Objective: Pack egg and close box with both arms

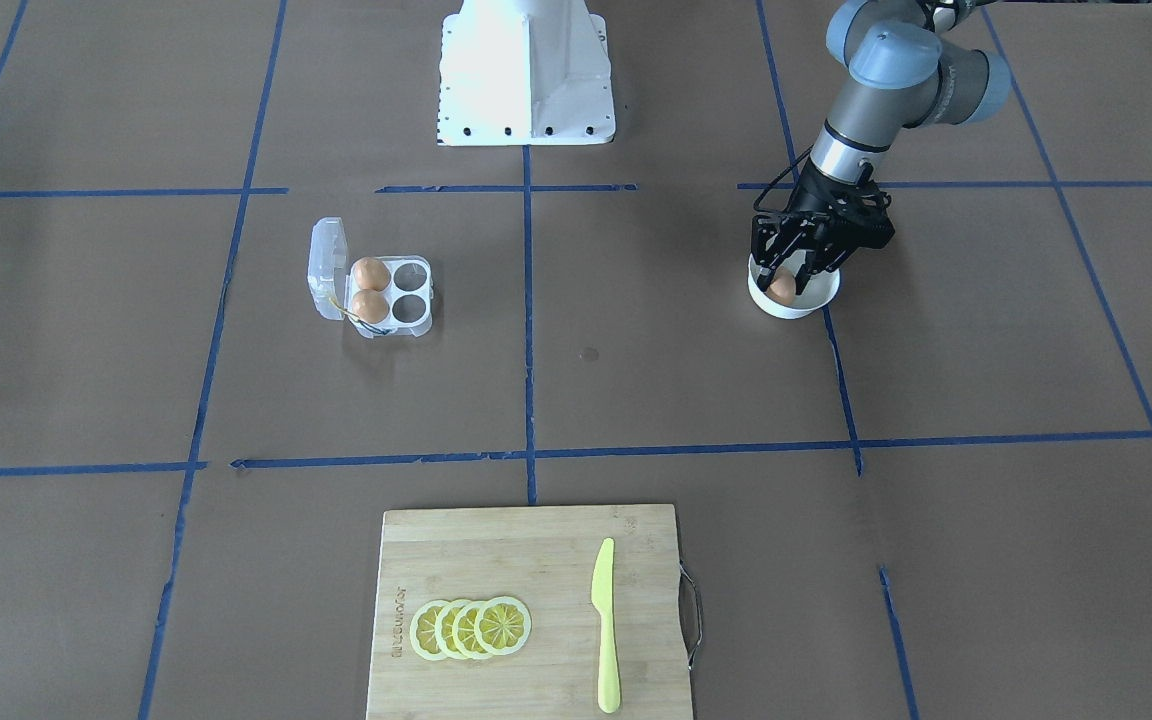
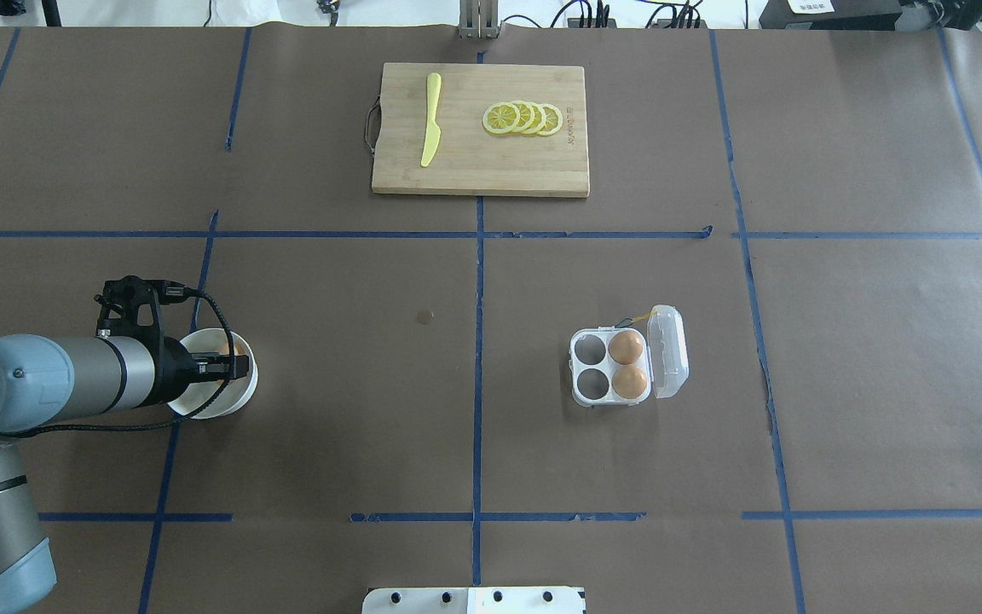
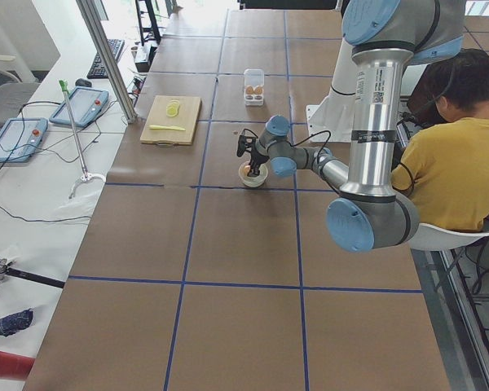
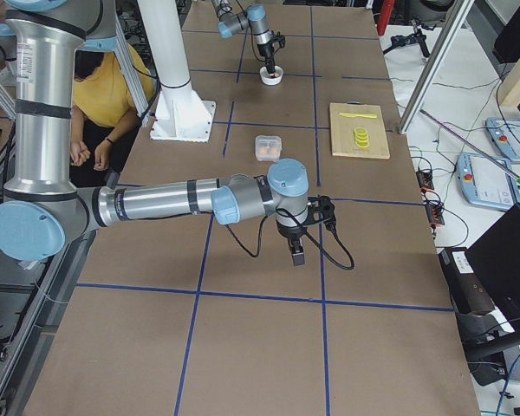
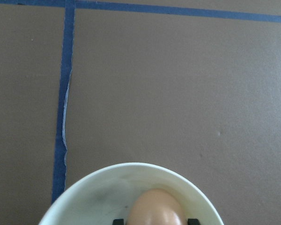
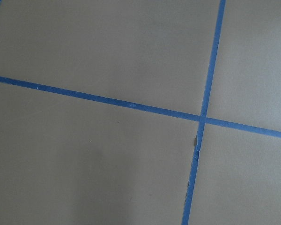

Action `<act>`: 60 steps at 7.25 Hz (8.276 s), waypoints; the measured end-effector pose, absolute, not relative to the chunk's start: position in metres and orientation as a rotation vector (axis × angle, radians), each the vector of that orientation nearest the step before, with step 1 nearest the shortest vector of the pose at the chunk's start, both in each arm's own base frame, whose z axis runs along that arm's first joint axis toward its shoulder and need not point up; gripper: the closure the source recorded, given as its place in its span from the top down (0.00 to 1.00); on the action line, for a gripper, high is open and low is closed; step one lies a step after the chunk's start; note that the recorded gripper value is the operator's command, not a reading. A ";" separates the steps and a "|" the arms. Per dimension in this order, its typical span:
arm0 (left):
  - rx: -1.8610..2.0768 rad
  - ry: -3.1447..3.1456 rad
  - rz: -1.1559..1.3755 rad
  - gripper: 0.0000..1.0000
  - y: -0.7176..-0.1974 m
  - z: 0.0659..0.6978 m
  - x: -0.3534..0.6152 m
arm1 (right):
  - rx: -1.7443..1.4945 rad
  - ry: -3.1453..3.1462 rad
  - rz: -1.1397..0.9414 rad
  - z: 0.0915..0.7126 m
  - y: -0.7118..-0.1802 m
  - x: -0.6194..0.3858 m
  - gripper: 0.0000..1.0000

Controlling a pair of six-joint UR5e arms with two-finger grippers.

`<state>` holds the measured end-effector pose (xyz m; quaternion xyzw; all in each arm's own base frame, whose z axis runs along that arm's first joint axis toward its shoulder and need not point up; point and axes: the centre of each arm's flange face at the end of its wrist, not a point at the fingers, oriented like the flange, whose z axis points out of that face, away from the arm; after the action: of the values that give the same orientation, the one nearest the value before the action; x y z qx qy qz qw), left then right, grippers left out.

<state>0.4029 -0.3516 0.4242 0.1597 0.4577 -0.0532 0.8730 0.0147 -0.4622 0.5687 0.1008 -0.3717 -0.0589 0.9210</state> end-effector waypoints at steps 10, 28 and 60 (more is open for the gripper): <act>0.951 1.273 0.165 0.00 -0.370 0.209 0.528 | 0.210 -0.755 -0.114 0.567 -0.466 0.015 1.00; 1.359 1.293 0.596 0.99 -0.336 0.176 0.683 | 0.224 -0.705 -0.108 0.567 -0.473 0.018 1.00; 0.169 0.780 0.220 1.00 -0.471 0.649 -0.084 | 0.102 -1.026 0.068 0.329 -0.380 -0.390 0.00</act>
<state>-0.0836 -0.4708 0.6494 0.0820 0.3790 0.1071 0.9155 -0.3903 -0.3804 0.3295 0.0489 -0.4905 0.0323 0.8695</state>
